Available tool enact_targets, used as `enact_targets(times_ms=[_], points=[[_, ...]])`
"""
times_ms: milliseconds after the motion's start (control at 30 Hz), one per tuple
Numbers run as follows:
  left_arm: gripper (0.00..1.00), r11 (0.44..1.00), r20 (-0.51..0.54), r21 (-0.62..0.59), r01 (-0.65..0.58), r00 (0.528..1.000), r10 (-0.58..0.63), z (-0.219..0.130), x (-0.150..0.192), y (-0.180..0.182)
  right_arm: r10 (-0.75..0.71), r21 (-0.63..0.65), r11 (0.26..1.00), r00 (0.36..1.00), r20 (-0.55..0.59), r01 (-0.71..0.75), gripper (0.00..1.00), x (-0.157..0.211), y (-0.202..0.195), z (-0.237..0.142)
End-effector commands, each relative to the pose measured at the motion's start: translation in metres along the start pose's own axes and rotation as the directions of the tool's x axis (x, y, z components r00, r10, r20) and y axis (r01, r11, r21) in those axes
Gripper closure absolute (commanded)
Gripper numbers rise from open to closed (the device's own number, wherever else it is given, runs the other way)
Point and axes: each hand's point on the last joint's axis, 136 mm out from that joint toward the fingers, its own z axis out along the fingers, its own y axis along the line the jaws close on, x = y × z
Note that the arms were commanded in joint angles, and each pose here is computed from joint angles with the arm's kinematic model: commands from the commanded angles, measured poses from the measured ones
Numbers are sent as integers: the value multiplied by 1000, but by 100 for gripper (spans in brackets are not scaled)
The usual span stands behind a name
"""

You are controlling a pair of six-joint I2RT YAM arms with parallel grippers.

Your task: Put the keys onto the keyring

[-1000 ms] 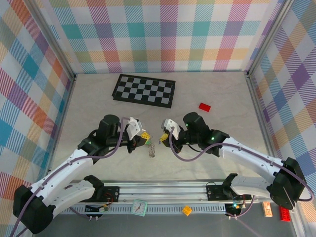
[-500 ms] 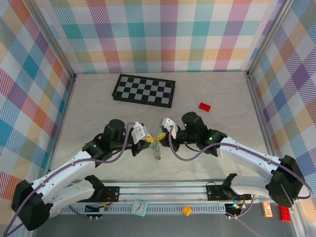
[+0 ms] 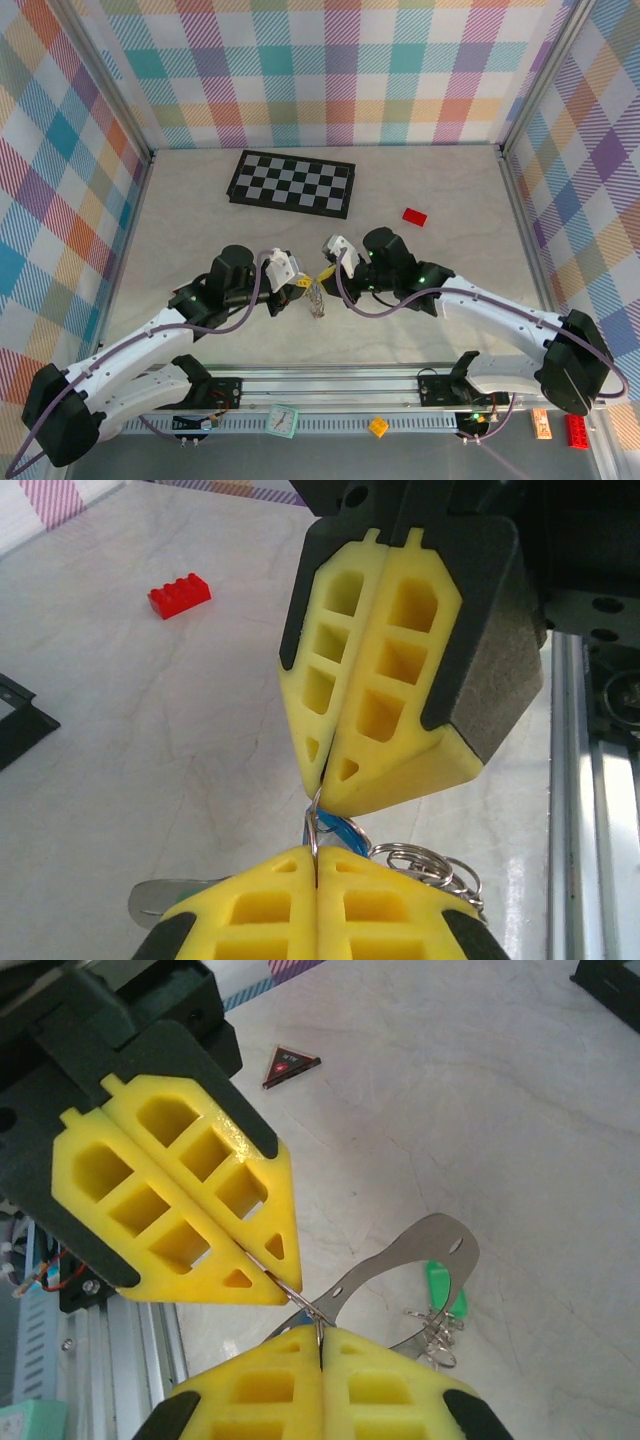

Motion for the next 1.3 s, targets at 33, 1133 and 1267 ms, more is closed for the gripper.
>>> enact_targets(times_ms=[33,1133,1267], points=[[100,995,62,-3,-103,993,103,-3,-8,-9,94,49,994,995,27,-95,100,-18,-9,-3],[100,997,262,-1,-81,962,78,-7,-24,-18,-258,-88,961,964,60,263,53,-3,12,-33],[100,998,294,-2,-68,954,65,-6,-26,-18,-218,-153,963,975,47,223,55,-3,21,-32]])
